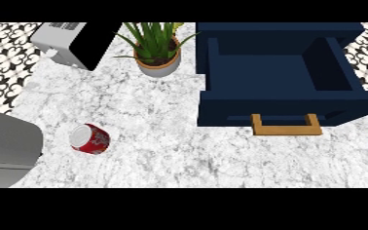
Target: Pick up the can, place it into the drawer and close the drawer
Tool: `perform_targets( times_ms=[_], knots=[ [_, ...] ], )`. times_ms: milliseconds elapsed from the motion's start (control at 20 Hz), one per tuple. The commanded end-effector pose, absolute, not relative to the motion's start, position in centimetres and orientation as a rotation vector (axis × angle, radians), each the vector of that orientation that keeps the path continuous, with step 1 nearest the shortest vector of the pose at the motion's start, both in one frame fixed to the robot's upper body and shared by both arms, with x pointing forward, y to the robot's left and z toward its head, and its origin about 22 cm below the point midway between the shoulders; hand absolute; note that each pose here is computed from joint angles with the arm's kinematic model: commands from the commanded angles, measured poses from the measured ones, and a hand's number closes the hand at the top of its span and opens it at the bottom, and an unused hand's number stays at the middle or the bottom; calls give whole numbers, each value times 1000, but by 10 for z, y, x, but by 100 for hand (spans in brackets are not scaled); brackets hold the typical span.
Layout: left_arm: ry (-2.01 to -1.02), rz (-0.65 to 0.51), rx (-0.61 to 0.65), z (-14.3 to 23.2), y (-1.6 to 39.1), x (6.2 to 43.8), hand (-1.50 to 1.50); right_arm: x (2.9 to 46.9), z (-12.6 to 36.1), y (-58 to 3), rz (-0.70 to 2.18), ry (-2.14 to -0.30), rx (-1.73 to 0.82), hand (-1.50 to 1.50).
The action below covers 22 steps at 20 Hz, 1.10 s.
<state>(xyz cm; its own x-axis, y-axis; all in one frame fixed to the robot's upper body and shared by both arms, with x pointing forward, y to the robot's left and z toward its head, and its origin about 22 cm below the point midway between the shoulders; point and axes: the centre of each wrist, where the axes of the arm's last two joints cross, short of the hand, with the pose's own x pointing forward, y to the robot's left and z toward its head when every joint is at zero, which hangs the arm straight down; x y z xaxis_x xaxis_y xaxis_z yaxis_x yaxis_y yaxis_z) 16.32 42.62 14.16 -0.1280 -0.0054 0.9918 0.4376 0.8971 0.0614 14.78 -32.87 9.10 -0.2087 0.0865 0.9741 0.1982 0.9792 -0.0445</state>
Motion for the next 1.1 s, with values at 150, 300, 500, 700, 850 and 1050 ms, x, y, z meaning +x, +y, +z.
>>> perform_targets(
  times_ms=[150,300,500,700,850,1050],
  knots=[
    [-1591,-257,-430,141,428,172,-150,113,95,-336,-96,-1770,-204,-150],
    [-1557,-219,-438,146,427,189,-150,113,86,-342,-93,-1780,-209,-150],
    [-1525,-208,-488,137,408,185,-150,107,92,-341,-95,-1769,-210,-150],
    [-1485,-207,-498,129,398,193,-150,106,96,-354,-110,-1785,-186,-150],
    [-1477,-194,-502,110,398,200,-150,119,116,-375,-87,-1787,-184,-150],
    [-1450,-190,-478,92,389,209,-150,109,94,-362,-95,-1763,-213,-150]
  ],
)
